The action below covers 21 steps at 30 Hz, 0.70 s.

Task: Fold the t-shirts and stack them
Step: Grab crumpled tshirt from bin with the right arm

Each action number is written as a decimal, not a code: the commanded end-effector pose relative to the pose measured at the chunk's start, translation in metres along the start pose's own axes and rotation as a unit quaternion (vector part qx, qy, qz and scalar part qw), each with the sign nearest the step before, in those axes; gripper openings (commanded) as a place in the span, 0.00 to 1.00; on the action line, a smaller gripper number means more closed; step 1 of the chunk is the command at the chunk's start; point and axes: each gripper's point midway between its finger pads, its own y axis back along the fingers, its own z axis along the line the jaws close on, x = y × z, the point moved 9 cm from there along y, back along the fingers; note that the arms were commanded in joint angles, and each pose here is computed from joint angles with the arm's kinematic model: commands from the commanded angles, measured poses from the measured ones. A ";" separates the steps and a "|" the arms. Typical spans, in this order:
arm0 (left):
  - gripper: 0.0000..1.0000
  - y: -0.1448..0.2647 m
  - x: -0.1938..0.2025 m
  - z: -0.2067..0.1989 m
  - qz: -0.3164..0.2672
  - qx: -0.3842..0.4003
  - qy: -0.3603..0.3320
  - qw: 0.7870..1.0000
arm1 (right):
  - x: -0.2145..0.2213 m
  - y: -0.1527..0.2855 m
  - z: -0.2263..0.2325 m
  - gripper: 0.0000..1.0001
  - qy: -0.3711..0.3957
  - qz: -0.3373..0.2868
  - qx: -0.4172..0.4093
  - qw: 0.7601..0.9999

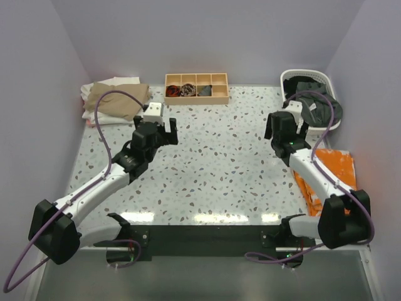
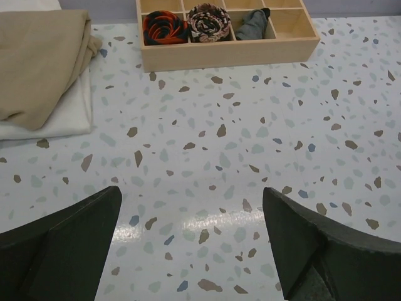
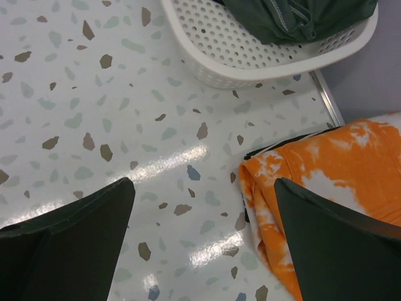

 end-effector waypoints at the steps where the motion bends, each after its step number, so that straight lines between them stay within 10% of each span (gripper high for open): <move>1: 1.00 -0.004 -0.023 -0.011 -0.035 0.039 -0.010 0.999 | -0.042 -0.029 0.004 0.99 -0.042 -0.047 0.114 0.991; 21: 1.00 -0.017 -0.028 -0.026 -0.049 0.099 -0.036 0.993 | -0.108 -0.232 -0.019 0.99 -0.142 -0.043 0.186 0.971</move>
